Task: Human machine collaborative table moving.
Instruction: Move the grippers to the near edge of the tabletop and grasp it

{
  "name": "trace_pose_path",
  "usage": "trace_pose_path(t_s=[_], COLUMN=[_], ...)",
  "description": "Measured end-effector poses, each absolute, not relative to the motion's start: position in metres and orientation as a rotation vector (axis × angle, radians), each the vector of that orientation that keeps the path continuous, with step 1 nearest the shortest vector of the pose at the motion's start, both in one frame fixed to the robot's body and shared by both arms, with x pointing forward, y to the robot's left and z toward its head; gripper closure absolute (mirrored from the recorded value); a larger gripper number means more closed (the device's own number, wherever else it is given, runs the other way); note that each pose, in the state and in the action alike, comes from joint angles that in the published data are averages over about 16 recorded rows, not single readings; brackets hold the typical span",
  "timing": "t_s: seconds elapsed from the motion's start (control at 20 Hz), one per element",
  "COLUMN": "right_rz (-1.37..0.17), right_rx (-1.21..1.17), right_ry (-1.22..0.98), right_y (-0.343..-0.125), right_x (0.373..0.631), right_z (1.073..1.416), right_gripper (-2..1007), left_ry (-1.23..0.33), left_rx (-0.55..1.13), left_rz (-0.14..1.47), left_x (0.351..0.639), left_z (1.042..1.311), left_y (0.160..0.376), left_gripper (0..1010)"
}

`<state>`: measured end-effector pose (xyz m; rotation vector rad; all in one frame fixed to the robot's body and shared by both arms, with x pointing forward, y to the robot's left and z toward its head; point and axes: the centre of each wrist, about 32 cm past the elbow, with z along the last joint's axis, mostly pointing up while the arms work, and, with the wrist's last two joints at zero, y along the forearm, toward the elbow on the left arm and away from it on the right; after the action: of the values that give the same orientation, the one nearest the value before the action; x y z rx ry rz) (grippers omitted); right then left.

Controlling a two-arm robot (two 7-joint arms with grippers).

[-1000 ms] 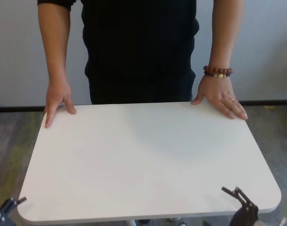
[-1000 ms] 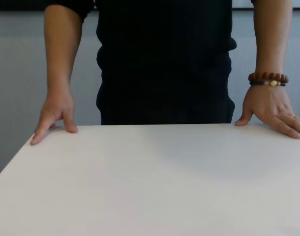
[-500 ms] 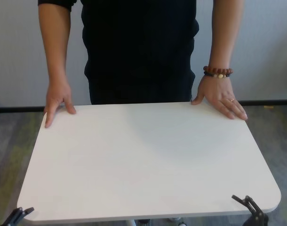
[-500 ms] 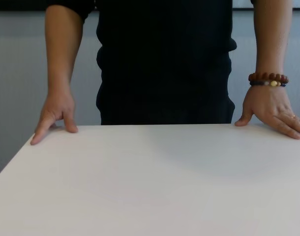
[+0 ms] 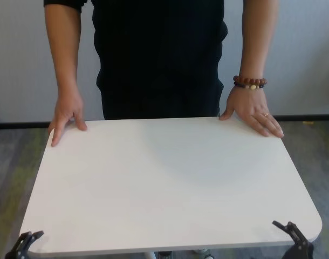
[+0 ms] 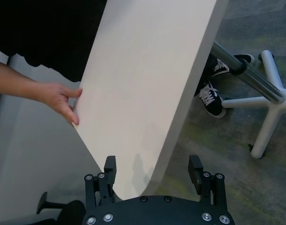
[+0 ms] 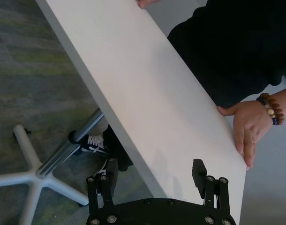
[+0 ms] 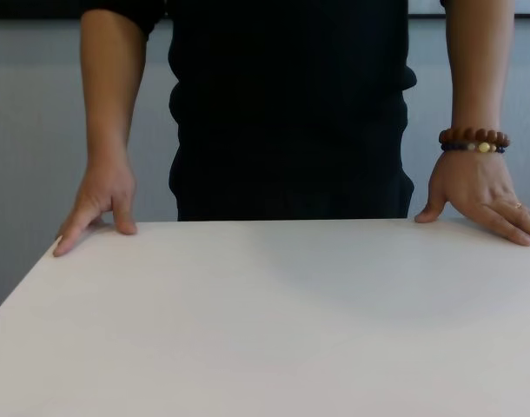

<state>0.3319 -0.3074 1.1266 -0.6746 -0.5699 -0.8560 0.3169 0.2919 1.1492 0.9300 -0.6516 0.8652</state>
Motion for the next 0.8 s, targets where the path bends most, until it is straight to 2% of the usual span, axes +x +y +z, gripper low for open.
trace_pose_path(t_s=[0.8], right_rz=[-0.838], right_rx=[-0.731], right_ry=[-0.620], right_y=[-0.304], right_x=[0.347], right_z=[1.129], right_gripper=[4], left_ry=[-0.706], left_rx=[0.964], left_rz=[0.842], left_x=[0.328], left_z=[1.138], left_y=[0.266], left_gripper=[10])
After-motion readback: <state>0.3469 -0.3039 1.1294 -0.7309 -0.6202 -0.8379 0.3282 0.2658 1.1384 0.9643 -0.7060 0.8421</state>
